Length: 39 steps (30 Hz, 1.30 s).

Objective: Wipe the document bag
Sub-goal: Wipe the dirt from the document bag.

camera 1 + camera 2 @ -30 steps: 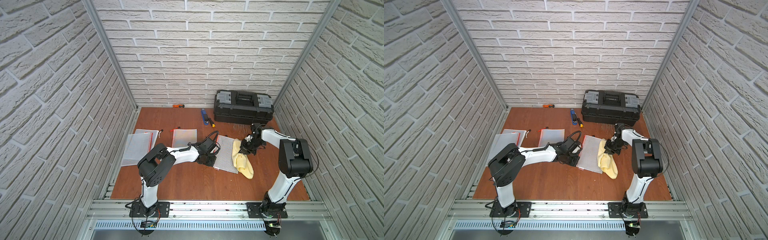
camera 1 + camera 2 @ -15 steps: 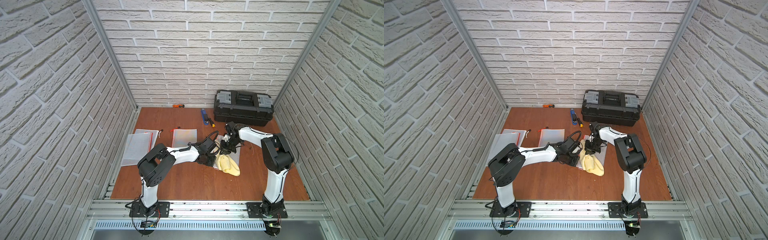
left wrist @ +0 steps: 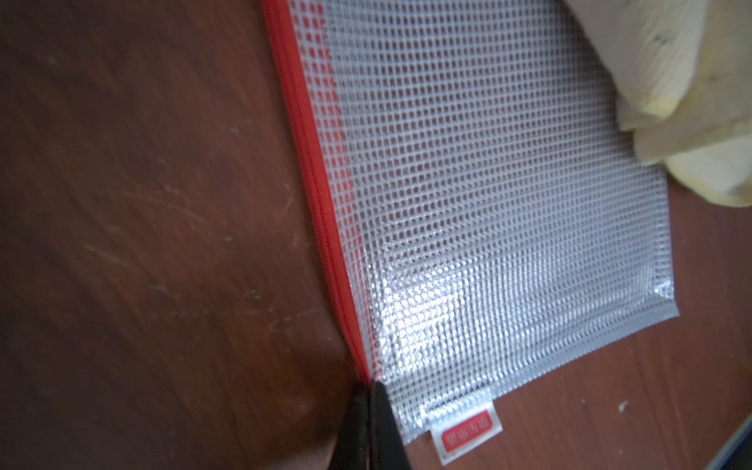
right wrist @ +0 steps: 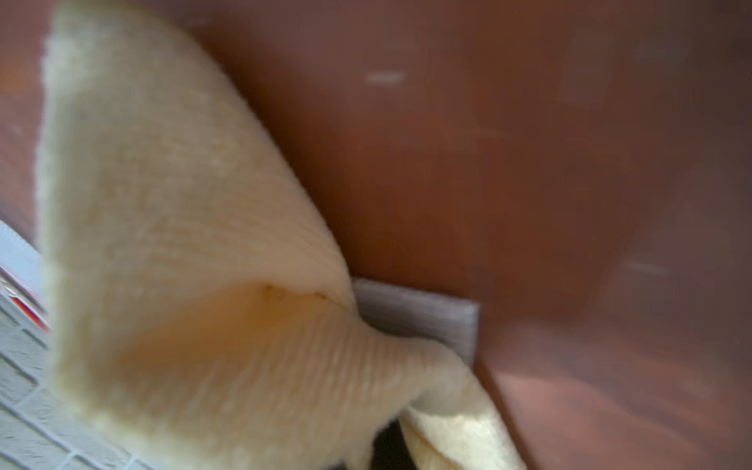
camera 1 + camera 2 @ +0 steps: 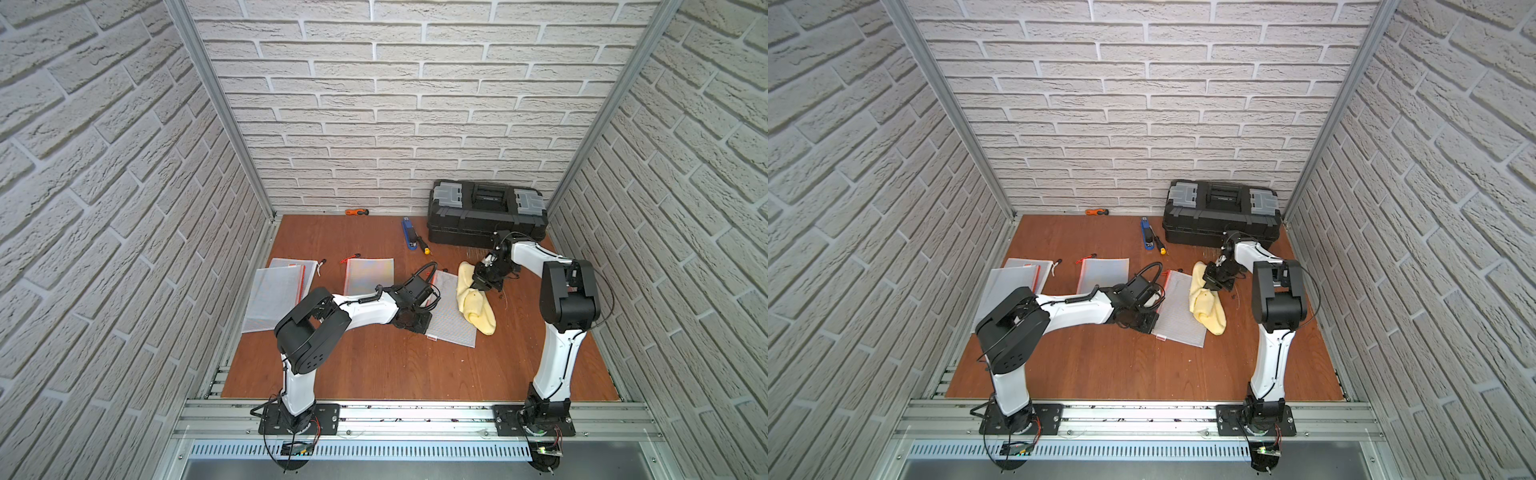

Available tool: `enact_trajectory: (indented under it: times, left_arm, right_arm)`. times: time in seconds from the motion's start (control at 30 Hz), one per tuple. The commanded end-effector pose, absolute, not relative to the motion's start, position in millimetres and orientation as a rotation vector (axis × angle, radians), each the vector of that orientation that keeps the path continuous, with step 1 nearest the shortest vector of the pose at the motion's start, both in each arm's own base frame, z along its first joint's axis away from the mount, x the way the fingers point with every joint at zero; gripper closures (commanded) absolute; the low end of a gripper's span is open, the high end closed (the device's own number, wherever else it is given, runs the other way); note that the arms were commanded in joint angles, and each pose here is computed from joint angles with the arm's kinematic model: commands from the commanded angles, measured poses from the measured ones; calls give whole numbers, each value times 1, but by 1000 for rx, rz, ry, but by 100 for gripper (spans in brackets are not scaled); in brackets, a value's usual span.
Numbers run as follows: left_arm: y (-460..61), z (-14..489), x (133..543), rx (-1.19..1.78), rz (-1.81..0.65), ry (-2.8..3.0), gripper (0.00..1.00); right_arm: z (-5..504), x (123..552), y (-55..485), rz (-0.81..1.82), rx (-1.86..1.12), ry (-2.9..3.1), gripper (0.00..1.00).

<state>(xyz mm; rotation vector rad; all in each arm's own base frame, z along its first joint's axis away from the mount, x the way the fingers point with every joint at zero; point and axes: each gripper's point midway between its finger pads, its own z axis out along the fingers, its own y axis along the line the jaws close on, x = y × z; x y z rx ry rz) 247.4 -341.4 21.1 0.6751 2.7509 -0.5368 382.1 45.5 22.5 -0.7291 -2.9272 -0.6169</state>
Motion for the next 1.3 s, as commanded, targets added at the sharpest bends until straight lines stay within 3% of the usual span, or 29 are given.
enact_trajectory:
  times: [0.0, 0.33, 0.4, 0.47, 0.5, 0.6, 0.73, 0.87, 1.1, 1.27]
  left_arm:
    - [-306, -6, 224, 711, -351, 2896, 100]
    - [-312, 20, 237, 677, -413, 2815, 100]
    - [-317, 34, 243, 661, -466, 2778, 75]
    - [-322, 49, 250, 647, -520, 2733, 37]
    - [-325, 59, 253, 642, -558, 2705, 26]
    - [-333, 84, 266, 621, -669, 2618, 14]
    - [-344, 90, 284, 585, -820, 2577, 17]
    - [-354, 80, 297, 584, -866, 2576, 36]
    - [-357, 72, 304, 586, -856, 2602, 37]
    - [-358, 58, 304, 582, -855, 2638, 43]
  right_arm:
    - [34, 360, 24, -544, -726, -2943, 98]
    - [97, 340, 25, -646, -715, -3073, 98]
    - [102, 332, 28, -659, -698, -3077, 98]
    - [100, 323, 29, -656, -688, -3077, 98]
    - [98, 317, 28, -648, -687, -3073, 98]
    - [88, 304, 29, -632, -684, -3065, 98]
    - [73, 291, 34, -650, -688, -3031, 98]
    - [70, 287, 35, -657, -686, -3028, 98]
    - [77, 291, 33, -656, -679, -3051, 98]
    - [71, 291, 35, -671, -684, -3032, 98]
